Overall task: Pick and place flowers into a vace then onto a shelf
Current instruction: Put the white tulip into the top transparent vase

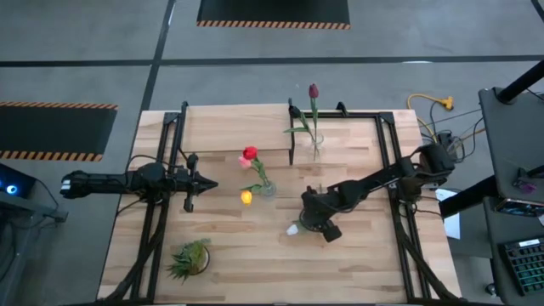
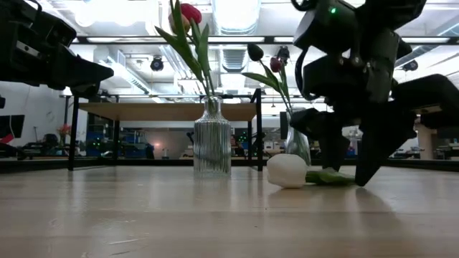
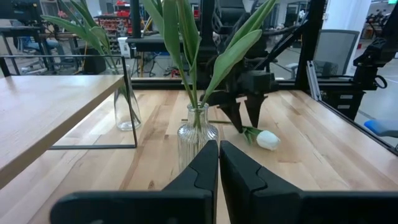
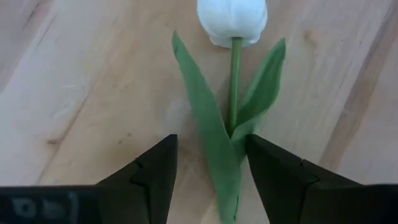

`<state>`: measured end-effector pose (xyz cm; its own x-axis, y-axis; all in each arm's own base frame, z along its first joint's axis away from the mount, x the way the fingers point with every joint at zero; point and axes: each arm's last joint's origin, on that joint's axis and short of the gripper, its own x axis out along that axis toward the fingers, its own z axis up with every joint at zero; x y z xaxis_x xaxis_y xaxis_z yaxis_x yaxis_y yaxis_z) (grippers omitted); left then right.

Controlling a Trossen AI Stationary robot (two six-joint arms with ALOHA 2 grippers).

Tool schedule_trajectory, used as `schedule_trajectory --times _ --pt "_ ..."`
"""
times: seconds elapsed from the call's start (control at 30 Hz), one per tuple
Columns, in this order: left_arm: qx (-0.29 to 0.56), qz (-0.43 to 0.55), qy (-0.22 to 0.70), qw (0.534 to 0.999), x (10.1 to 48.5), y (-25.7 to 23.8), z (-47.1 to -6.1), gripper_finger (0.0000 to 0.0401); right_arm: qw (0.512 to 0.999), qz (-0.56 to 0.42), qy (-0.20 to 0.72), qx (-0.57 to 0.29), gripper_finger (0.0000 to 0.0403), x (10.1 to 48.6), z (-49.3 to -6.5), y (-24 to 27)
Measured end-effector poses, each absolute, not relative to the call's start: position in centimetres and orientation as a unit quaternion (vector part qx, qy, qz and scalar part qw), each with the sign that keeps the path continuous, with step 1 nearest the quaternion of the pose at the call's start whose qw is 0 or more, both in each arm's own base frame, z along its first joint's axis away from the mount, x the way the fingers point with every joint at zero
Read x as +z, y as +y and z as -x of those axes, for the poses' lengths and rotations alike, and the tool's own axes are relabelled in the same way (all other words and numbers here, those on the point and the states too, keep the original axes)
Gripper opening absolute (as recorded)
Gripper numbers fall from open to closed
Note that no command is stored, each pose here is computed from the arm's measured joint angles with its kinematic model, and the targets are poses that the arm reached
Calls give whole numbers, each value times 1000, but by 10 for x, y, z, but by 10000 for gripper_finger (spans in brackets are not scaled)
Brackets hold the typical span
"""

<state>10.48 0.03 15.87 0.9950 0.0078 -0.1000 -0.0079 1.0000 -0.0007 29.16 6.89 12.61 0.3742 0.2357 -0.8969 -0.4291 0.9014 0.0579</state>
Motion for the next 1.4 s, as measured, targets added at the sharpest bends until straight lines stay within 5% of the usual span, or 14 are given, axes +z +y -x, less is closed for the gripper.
schedule_trajectory --times 0.27,0.67,0.9,1.17,1.4 --pt "4 1 50 999 159 0 -105 0 819 114 529 192 151 120 -293 68" --pt "4 1 50 999 159 0 -105 0 824 131 523 177 20 129 -290 65" --pt "4 1 50 999 159 0 -105 0 841 142 494 170 14 147 -288 64" --pt "4 1 50 999 159 0 -105 0 899 140 387 148 13 204 -279 49" --pt "4 1 50 999 159 0 -105 0 974 122 175 78 13 281 -264 27"
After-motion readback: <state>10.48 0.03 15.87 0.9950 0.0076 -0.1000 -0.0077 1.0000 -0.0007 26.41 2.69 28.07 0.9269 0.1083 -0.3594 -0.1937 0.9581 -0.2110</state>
